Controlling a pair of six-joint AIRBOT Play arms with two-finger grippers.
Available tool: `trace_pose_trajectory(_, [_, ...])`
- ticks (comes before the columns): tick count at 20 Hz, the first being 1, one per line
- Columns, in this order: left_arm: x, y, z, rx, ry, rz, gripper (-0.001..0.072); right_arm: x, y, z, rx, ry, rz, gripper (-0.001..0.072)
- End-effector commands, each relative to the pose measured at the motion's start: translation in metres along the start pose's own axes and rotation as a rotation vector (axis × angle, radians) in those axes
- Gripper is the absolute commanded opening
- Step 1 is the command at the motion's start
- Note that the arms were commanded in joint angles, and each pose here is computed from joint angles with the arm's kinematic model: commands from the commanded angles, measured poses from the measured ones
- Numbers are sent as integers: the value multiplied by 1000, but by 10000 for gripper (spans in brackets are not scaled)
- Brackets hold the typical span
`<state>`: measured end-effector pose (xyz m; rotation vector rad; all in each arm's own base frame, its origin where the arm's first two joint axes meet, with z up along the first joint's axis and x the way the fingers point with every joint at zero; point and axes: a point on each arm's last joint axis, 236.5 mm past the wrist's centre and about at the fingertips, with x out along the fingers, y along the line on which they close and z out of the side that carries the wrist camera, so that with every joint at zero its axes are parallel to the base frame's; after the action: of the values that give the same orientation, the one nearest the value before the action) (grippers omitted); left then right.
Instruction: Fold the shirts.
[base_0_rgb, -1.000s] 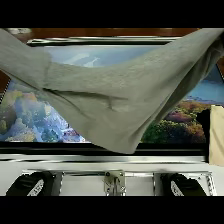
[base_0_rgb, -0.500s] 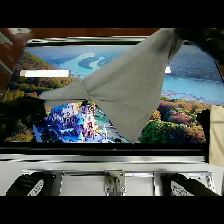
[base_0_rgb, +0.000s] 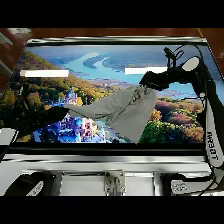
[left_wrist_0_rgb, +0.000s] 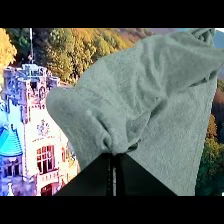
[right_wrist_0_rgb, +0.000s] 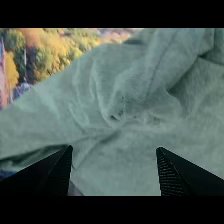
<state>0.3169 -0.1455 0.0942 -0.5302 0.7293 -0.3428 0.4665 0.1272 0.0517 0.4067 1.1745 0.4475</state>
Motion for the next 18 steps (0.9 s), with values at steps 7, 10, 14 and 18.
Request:
trace_pose_trajectory(7, [-7,3,-1,149,46,9,38,-56,-82,-180,297,447,-126,628])
trace_pose_trajectory(10, [-8,4,-12,147,95,7,38,-9,-77,-254,460,478,-46,628])
trace_pose_trajectory(14, [-8,4,-13,147,97,7,38,37,-61,-278,578,410,32,628])
trace_pose_trajectory(18, [-8,5,-12,145,95,10,38,64,-52,-271,541,345,-42,628])
